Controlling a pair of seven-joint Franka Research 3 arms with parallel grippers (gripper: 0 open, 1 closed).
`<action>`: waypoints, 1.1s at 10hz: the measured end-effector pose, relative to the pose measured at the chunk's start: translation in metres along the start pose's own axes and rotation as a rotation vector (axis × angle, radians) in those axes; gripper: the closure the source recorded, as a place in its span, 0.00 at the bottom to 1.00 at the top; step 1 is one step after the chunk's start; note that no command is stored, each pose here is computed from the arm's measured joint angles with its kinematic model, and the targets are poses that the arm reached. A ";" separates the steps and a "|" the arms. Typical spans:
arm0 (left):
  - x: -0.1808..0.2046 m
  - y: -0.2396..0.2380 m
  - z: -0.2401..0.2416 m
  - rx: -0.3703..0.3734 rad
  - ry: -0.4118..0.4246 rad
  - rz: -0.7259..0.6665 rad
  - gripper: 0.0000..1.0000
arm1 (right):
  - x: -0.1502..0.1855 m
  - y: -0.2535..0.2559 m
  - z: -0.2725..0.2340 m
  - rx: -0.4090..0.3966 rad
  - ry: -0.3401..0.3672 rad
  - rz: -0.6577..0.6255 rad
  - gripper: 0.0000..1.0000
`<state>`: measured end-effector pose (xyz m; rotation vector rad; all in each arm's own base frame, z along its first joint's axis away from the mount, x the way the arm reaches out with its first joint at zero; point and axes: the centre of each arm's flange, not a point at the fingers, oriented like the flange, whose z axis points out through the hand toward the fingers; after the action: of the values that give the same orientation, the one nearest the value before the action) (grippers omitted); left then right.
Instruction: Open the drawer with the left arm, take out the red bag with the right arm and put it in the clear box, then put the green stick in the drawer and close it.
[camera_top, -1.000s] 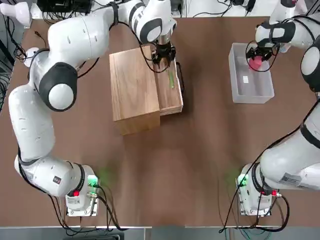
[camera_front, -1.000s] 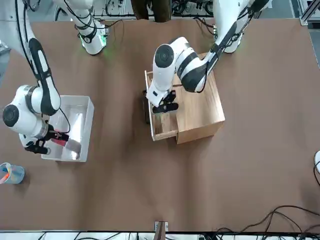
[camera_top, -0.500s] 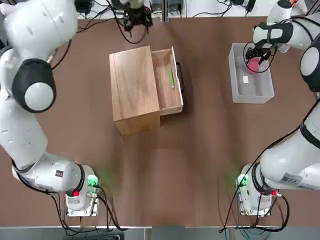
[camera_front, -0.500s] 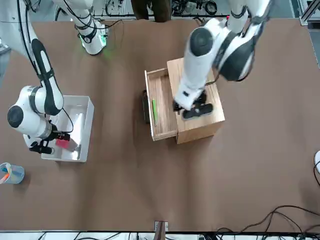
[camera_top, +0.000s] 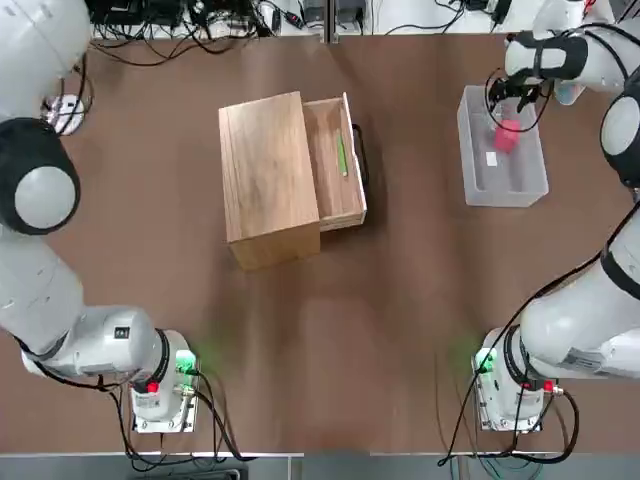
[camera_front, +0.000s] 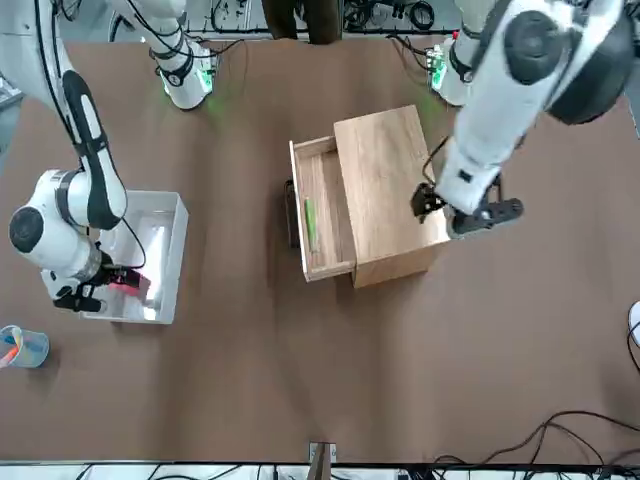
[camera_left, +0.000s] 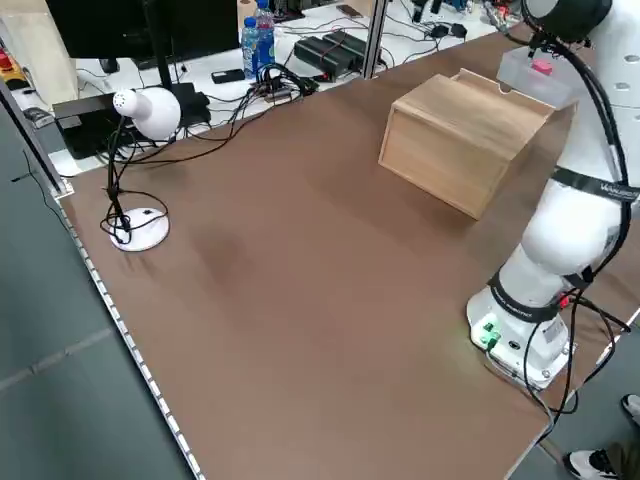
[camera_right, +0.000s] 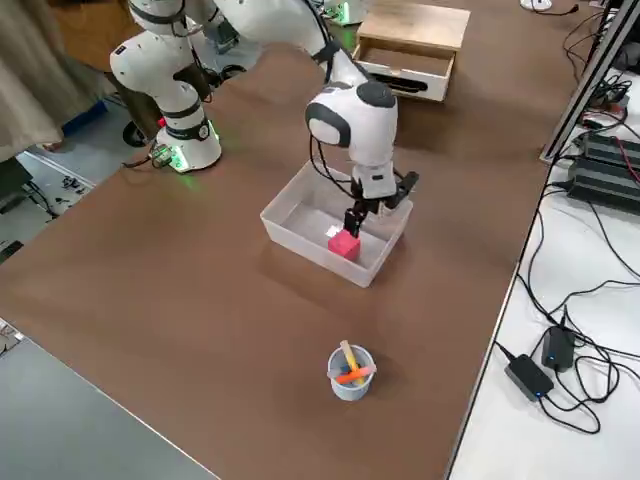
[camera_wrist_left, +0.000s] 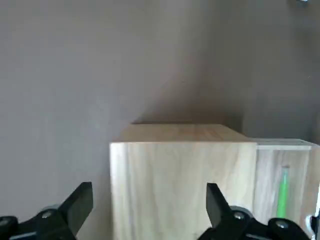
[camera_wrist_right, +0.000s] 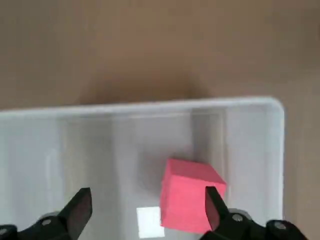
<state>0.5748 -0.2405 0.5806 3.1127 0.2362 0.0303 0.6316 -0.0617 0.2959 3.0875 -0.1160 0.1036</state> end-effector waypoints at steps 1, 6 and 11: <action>0.005 -0.018 -0.008 -0.006 -0.007 0.019 0.00 | 0.005 -0.022 -0.029 0.003 0.033 0.021 0.00; 0.023 -0.110 -0.030 -0.003 -0.016 0.195 0.00 | -0.050 -0.245 -0.110 0.003 -0.038 0.526 0.00; -0.014 -0.149 -0.041 0.034 -0.029 0.282 0.00 | -0.117 -0.389 -0.140 0.093 -0.080 0.705 0.02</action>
<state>0.5374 -0.0942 0.6183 3.1500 -0.2065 -0.0142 0.5363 0.3414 0.4088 2.9714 -1.2186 0.0082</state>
